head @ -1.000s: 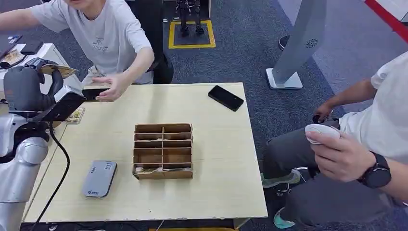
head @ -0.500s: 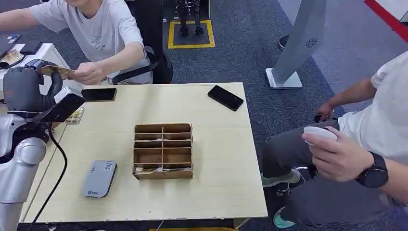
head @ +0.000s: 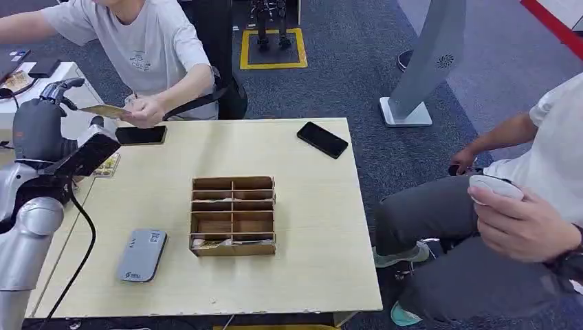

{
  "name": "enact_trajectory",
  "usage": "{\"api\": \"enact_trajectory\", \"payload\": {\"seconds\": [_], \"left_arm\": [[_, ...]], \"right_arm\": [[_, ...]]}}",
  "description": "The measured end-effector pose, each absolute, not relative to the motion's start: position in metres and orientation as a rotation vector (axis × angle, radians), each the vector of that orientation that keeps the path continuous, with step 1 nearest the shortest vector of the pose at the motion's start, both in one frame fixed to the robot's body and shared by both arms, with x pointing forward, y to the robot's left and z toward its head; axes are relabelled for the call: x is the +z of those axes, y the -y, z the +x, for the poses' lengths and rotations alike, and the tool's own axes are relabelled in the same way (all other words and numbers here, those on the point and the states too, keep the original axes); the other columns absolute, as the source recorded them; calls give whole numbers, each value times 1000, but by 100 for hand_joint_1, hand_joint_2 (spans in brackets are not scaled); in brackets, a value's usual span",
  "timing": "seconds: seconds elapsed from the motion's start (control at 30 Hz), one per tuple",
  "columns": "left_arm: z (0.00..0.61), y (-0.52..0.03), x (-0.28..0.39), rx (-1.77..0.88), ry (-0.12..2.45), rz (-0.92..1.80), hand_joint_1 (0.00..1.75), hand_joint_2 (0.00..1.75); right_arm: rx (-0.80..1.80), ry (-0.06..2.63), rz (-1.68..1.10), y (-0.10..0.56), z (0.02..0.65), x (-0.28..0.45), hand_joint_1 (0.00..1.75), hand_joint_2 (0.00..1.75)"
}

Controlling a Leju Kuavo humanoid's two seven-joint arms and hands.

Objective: Pass the card to the sensor for recognition and then transmit it.

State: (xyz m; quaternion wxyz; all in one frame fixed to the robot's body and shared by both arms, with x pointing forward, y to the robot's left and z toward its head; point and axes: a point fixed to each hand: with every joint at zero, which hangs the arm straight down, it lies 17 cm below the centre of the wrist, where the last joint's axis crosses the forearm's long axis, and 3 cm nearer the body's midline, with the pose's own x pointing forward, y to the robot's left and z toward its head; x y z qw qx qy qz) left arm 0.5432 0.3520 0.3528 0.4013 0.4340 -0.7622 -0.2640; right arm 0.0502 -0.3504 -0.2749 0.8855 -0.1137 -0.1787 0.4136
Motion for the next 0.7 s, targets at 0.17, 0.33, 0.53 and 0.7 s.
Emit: {"api": "enact_trajectory", "payload": {"seconds": [0.17,0.33,0.53,0.7], "left_arm": [[544,-358,347,-642,1892,1113,0,175],[539,-354,349,-620,1925,1061,0,175],[523,-341,357,-587,2009,902,0,175],[498,-327,341,-606,2039,705,0,175]], "right_arm": [[864,365,-253,355,46,-274,0,175],[861,359,-239,352,42,-275,0,175],[857,348,-230,349,37,-276,0,175],[825,345,-233,350,32,-276,0,175]]}}
